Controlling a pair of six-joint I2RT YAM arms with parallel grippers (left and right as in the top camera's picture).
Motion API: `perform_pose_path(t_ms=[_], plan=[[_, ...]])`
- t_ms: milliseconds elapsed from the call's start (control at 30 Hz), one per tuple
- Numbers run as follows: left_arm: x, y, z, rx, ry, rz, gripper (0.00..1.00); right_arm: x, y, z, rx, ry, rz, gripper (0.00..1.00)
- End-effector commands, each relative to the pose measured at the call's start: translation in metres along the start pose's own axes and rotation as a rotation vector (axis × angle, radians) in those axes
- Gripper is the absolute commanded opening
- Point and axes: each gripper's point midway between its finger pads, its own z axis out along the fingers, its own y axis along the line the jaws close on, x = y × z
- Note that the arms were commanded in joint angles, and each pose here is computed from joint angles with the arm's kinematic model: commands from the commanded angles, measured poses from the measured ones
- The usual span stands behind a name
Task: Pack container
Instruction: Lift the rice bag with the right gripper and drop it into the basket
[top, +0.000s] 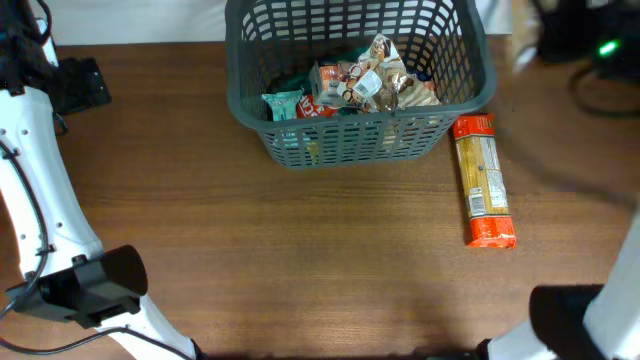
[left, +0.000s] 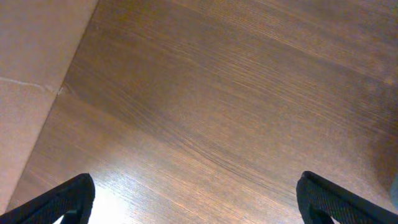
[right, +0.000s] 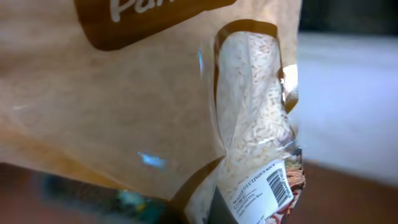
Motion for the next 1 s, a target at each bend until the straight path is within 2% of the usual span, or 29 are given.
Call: perform_pose_path(t_ms=[0, 100, 233, 533, 733, 833, 967], plan=[[0.001, 0.001, 0.005, -0.008, 0.011, -0.010, 0.99, 0.008, 0.032, 0.026, -0.064, 0.044, -0.156, 0.04], [0.001, 0.001, 0.005, -0.008, 0.010, -0.010, 0.99, 0.024, 0.064, 0.058, -0.144, 0.103, -0.267, 0.04], [0.001, 0.001, 0.005, -0.008, 0.011, -0.010, 0.99, 0.048, 0.075, 0.116, -0.128, 0.188, -0.375, 0.04], [0.001, 0.001, 0.005, -0.008, 0.010, -0.010, 0.99, 0.099, 0.119, 0.233, -0.233, 0.255, -0.408, 0.04], [0.001, 0.001, 0.005, -0.008, 0.011, -0.010, 0.99, 0.136, 0.138, 0.272, -0.295, 0.314, -0.407, 0.04], [0.001, 0.001, 0.005, -0.008, 0.011, -0.010, 0.99, 0.147, 0.143, 0.280, -0.312, 0.333, -0.405, 0.15], [0.001, 0.001, 0.005, -0.008, 0.011, -0.010, 0.99, 0.157, 0.143, 0.288, -0.310, 0.359, -0.378, 0.25]])
